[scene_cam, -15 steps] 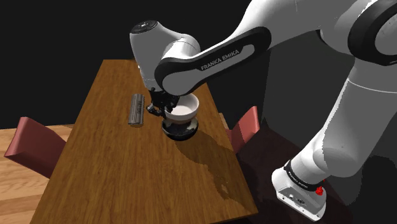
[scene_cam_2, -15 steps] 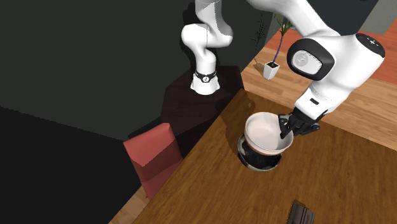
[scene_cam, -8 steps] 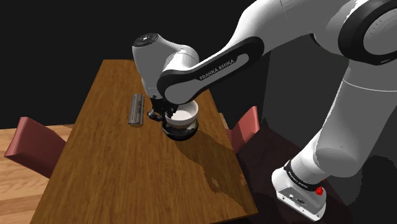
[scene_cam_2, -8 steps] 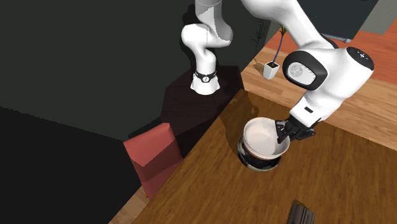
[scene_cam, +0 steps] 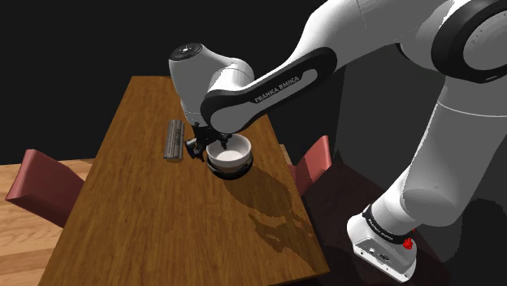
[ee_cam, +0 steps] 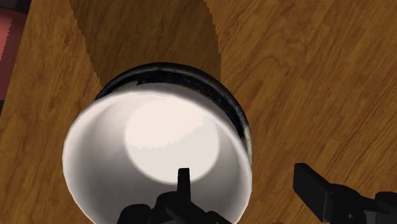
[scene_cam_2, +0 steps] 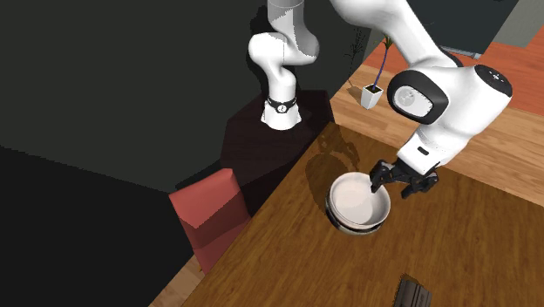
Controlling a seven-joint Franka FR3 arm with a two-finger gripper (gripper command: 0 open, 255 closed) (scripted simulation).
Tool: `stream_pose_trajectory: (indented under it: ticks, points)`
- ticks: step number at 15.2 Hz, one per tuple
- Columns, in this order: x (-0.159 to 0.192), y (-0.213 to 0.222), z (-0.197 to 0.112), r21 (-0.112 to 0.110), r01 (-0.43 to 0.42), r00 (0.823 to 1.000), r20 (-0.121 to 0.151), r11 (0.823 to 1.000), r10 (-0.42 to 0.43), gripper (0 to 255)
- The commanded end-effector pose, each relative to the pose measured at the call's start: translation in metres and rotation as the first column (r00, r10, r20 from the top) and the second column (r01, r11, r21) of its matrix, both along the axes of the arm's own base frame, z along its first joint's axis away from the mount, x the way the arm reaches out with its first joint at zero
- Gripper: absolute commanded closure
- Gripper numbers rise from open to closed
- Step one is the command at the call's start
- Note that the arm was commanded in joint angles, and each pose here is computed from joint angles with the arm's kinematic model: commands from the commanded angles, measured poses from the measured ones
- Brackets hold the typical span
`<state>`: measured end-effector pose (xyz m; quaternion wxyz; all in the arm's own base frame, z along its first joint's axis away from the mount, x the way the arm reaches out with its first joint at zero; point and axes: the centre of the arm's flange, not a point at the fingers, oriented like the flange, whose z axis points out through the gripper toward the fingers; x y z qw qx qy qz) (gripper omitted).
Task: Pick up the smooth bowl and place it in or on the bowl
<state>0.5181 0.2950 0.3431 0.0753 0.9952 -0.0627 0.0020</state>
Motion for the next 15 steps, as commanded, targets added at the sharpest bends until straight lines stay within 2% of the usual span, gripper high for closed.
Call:
stream_pose_trajectory:
  ticks: [1, 3, 7, 15]
  points:
    - [0.0, 0.0, 0.0, 0.0, 0.0, 1.0, 0.0, 1.0, 0.0, 0]
    - [0.0, 0.0, 0.0, 0.0, 0.0, 1.0, 0.0, 1.0, 0.0, 0]
    - [0.0, 0.008, 0.049, 0.0, 0.0, 1.0, 0.0, 1.0, 0.0, 0]
    - [0.0, 0.008, 0.049, 0.0, 0.0, 1.0, 0.0, 1.0, 0.0, 0]
